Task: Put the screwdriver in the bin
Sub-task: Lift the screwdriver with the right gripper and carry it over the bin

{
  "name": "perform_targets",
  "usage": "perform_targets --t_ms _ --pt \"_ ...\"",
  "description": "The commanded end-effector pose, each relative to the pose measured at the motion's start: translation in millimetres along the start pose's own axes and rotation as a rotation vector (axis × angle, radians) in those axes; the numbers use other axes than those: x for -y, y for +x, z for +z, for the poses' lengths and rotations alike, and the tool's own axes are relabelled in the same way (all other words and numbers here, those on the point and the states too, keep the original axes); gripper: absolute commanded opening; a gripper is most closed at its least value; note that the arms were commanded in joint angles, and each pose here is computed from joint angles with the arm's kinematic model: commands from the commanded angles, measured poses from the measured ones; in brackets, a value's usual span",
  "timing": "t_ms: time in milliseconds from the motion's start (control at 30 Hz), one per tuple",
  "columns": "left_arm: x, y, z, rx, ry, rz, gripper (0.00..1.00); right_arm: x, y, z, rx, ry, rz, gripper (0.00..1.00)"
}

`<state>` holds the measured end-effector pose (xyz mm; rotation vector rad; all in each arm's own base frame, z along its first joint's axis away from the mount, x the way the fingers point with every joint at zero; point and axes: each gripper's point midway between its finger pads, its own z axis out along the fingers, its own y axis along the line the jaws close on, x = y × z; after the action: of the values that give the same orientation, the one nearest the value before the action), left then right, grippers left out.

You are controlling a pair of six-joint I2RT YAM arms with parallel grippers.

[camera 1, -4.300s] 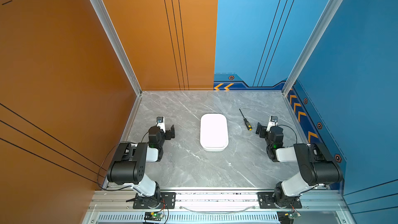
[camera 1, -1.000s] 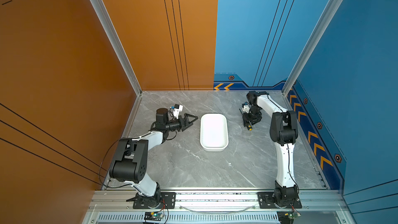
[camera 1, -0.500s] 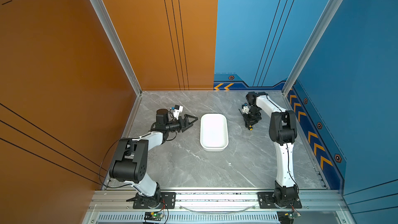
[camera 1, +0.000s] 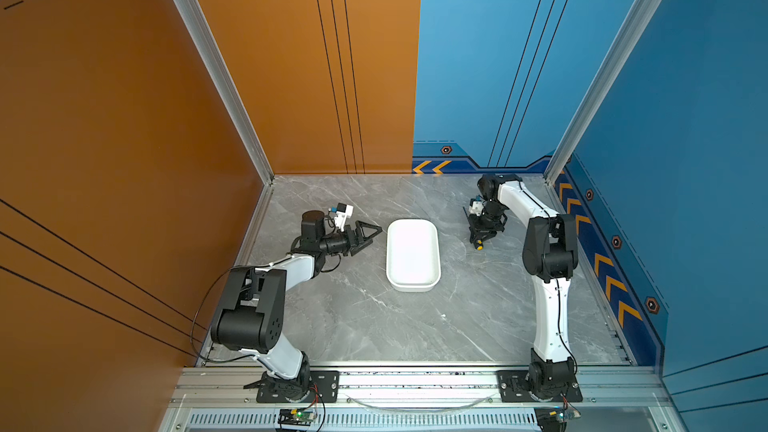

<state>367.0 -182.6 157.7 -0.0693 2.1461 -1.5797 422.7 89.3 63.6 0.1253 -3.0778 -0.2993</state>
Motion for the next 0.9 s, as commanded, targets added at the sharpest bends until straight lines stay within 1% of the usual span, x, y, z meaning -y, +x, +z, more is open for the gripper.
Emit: perform_targets --t_ms 0,33,133,300,467,567,700,867 --pt "1.1 6.4 0.6 -0.012 0.006 -0.008 0.98 -25.7 18.2 -67.0 0.089 -0.059 0.090 0.00" --pt "0.4 6.3 0.7 -0.012 0.004 -0.012 0.98 -32.7 22.4 -82.5 0.122 -0.069 0.087 0.00" --pt "-1.9 6.3 1.9 -0.013 0.000 -0.023 0.98 -52.9 33.6 -105.8 0.168 -0.088 0.067 0.00" --pt "-5.3 7.4 3.2 -0.018 -0.003 -0.031 0.98 -99.6 49.6 -127.8 0.215 -0.131 0.027 0.00" --pt "-9.3 8.6 2.9 -0.014 -0.013 -0.036 0.98 -153.5 67.9 -135.2 0.203 -0.224 -0.035 0.00" --pt "-11.5 9.2 3.1 -0.015 -0.016 -0.043 0.98 -173.8 77.2 -134.5 0.197 -0.246 -0.045 0.00" --pt "-13.1 10.2 3.5 -0.017 -0.019 -0.045 0.98 -186.6 83.6 -128.4 0.210 -0.223 -0.033 0.00" --pt "-15.1 10.7 3.9 -0.017 -0.023 -0.049 0.98 -185.1 85.9 -115.6 0.232 -0.150 0.018 0.00"
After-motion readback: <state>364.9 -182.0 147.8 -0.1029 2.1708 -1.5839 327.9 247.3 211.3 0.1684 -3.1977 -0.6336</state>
